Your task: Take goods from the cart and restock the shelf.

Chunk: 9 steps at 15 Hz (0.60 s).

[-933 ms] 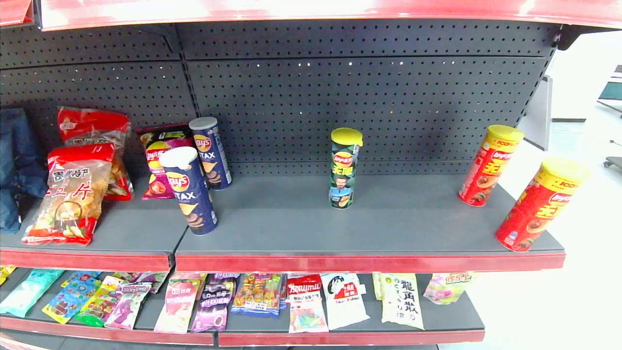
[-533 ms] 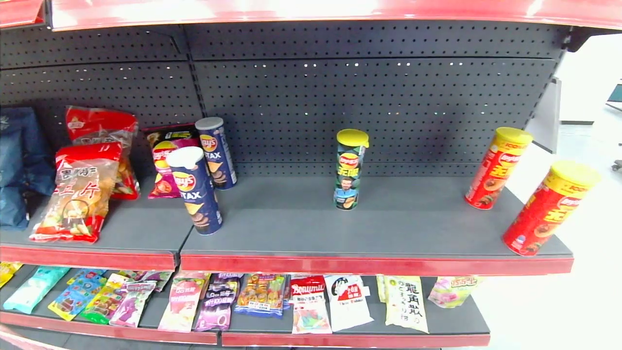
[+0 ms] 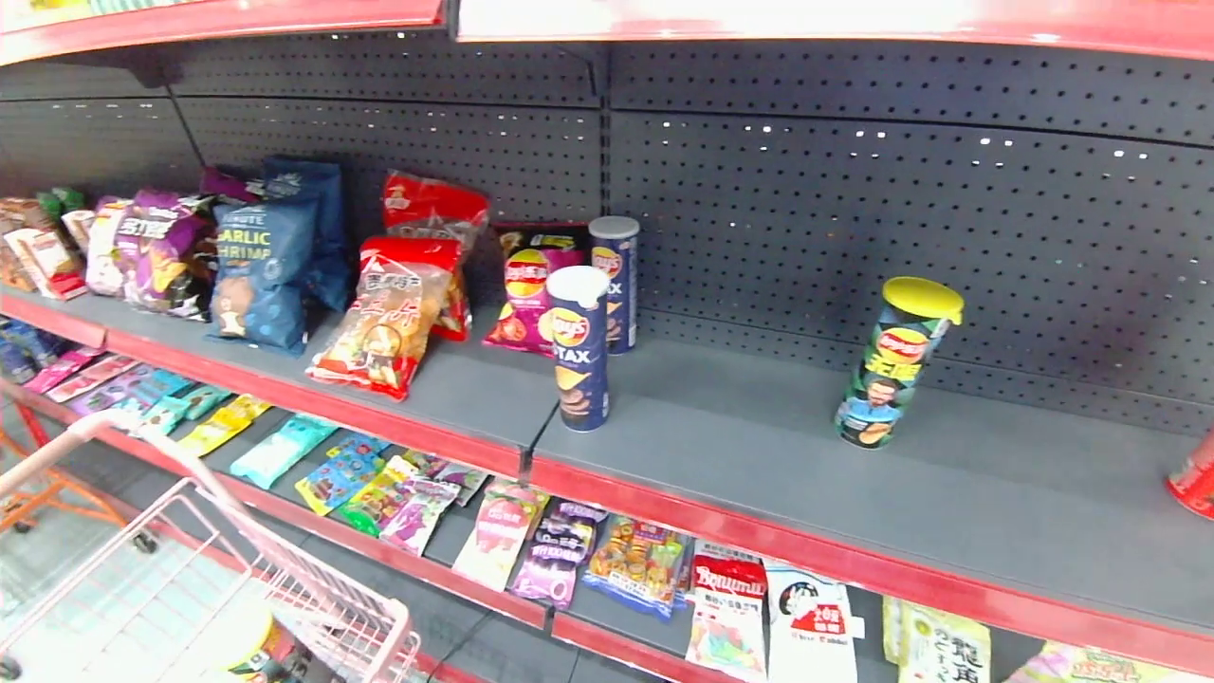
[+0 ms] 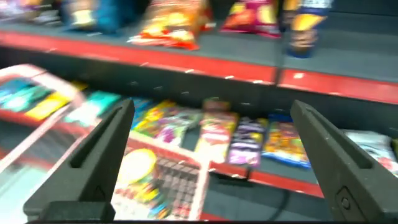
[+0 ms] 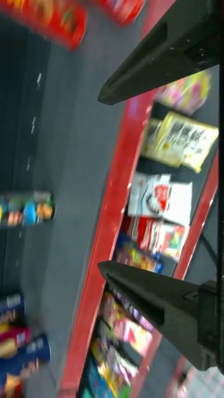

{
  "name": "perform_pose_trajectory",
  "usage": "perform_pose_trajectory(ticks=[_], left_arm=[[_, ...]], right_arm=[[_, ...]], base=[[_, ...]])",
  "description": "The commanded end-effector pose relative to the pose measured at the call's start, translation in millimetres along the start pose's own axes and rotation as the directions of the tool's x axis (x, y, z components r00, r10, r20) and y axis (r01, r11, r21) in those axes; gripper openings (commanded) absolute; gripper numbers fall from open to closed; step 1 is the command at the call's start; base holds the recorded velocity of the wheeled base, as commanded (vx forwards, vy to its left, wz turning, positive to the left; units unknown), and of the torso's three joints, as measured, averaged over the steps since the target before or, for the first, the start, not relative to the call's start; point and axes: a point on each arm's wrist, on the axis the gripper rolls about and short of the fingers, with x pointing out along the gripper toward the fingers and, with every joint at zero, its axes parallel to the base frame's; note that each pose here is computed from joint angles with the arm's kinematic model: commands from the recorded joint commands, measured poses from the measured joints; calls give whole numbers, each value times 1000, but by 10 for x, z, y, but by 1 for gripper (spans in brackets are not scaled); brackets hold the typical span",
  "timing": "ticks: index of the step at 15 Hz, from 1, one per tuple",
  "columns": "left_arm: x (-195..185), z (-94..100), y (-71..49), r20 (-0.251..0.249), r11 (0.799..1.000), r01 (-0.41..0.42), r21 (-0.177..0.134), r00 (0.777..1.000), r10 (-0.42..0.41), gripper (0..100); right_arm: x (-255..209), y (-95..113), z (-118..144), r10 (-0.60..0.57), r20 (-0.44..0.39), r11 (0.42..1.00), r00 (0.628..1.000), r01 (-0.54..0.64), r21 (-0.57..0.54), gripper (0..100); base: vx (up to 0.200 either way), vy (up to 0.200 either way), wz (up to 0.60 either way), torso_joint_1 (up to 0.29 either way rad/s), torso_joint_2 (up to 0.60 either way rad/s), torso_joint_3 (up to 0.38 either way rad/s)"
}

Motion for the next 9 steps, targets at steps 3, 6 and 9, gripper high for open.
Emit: perform_pose_trajectory(ticks=[3, 6, 9], left_arm=[[0, 0, 0, 0, 1000, -1, 0, 1000, 1, 100], [0, 0, 0, 0, 1000, 2, 2, 1000, -2, 100], [5, 5, -3, -6, 1000, 16, 14, 1000, -16, 100]], right_arm=[[1, 0, 0, 1, -1, 1000, 1000, -1, 0, 100], [1, 0, 0, 3, -1, 1000, 1000, -3, 1, 100], [1, 0, 0, 4, -1, 1000, 1000, -4, 4, 100]], base=[[0, 0, 600, 4, 2, 1], [0, 0, 200, 2, 2, 2], [0, 0, 0, 0, 0, 0]])
